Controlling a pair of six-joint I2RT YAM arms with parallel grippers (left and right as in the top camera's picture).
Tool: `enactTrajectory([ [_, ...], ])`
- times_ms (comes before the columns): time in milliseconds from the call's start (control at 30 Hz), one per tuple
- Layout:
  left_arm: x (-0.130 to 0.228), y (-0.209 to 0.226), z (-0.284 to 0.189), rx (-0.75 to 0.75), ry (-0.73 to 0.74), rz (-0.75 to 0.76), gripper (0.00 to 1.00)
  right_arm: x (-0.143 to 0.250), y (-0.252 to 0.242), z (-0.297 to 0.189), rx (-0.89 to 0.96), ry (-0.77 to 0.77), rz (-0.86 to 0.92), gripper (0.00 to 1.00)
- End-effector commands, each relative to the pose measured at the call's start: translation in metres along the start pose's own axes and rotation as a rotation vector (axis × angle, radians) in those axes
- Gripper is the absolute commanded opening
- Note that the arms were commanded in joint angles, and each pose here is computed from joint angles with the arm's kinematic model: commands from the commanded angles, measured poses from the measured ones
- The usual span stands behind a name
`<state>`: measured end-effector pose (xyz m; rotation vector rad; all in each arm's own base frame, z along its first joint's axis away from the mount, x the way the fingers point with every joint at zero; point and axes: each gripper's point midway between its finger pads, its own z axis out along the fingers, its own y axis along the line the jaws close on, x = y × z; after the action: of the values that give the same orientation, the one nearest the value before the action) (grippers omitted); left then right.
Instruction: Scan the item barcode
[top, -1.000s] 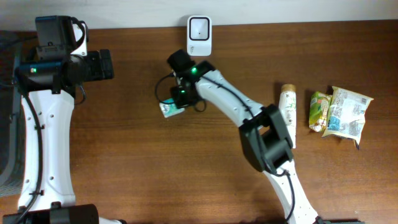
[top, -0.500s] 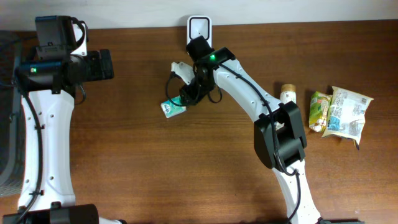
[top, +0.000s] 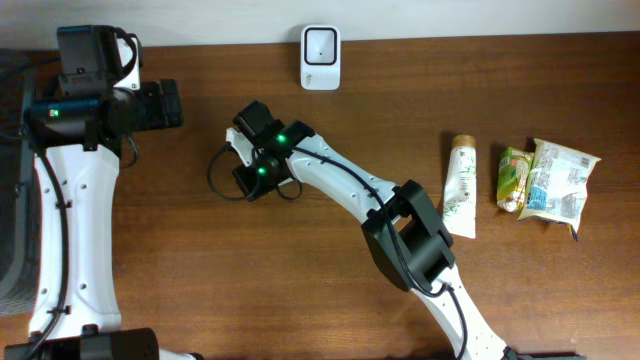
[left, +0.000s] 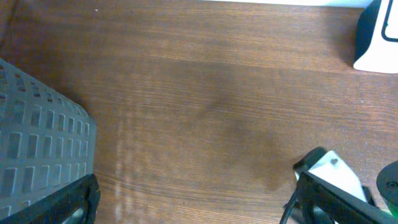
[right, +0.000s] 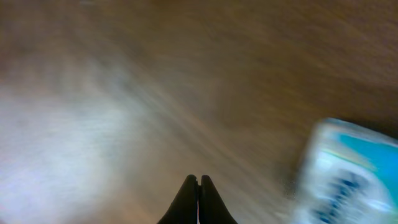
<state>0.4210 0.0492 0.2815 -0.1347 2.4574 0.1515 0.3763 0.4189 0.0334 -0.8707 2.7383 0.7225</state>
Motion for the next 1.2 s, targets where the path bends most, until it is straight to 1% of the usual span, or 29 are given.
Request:
enactTrajectory([
  [0,-0.003,0.003,-0.007,-0.008,-0.02,-0.013,0.99,0.005,-0.043,-0.001,0.187,0.004,0.072,0.04],
  [100,-0.003,0.003,-0.007,-0.008,-0.02,-0.013,0.99,0.01,-0.069,-0.009,0.323,0.008,0.127,0.04],
  [167,-0.003,0.003,-0.007,-0.008,-0.02,-0.013,0.99,0.014,-0.084,-0.014,0.379,0.019,0.141,0.04],
  [267,-0.003,0.003,-0.007,-0.008,-0.02,-0.013,0.99,0.02,-0.095,-0.021,0.389,0.042,0.168,0.04],
  [500,-0.003,0.003,-0.008,-0.008,-0.02,-0.013,0.99,0.027,-0.126,-0.059,0.414,0.067,0.256,0.04],
  [533,-0.003,0.003,-0.008,-0.008,-0.02,-0.013,0.99,0.027,-0.13,-0.066,0.4,0.063,0.273,0.04],
  [567,-0.003,0.003,-0.008,-0.008,-0.02,-0.013,0.99,0.023,-0.123,-0.071,0.343,0.055,0.263,0.04],
  [667,-0.003,0.003,-0.008,-0.008,-0.02,-0.013,0.99,0.011,-0.088,-0.087,0.148,0.028,0.17,0.04],
  [700,-0.003,0.003,-0.007,-0.008,-0.02,-0.013,0.99,0.007,-0.082,-0.094,0.123,0.013,0.146,0.06],
  [733,-0.003,0.003,-0.008,-0.008,-0.02,-0.013,0.99,0.003,-0.081,-0.105,0.127,-0.009,0.14,0.17],
  [767,-0.003,0.003,-0.007,-0.008,-0.02,-0.013,0.99,0.0,-0.084,-0.113,0.131,-0.027,0.124,0.32],
  [800,-0.003,0.003,-0.008,-0.008,-0.02,-0.013,0.99,-0.003,-0.088,-0.119,0.135,-0.039,0.103,0.49],
  [833,-0.003,0.003,-0.008,-0.008,-0.02,-0.013,0.99,-0.004,-0.097,-0.123,0.14,-0.048,0.104,0.56],
  [867,-0.003,0.003,-0.007,-0.008,-0.02,-0.013,0.99,-0.004,-0.106,-0.124,0.146,-0.051,0.11,0.6],
  [933,-0.003,0.003,-0.008,-0.008,-0.02,-0.013,0.99,-0.002,-0.124,-0.12,0.151,-0.047,0.115,0.62],
  [1000,-0.003,0.003,-0.007,-0.008,-0.02,-0.013,0.99,-0.001,-0.139,-0.107,0.132,-0.038,0.126,0.6],
  [1033,-0.003,0.003,-0.007,-0.008,-0.02,-0.013,0.99,0.0,-0.138,-0.095,0.075,-0.033,0.105,0.58],
  [1067,-0.003,0.003,-0.007,-0.008,-0.02,-0.013,0.99,0.0,-0.138,-0.089,0.053,-0.03,0.099,0.52],
  [1100,-0.003,0.003,-0.008,-0.008,-0.02,-0.013,0.99,0.001,-0.143,-0.083,0.052,-0.029,0.102,0.48],
  [1167,-0.003,0.003,-0.008,-0.008,-0.02,-0.013,0.99,0.001,-0.148,-0.074,0.051,-0.028,0.104,0.43],
])
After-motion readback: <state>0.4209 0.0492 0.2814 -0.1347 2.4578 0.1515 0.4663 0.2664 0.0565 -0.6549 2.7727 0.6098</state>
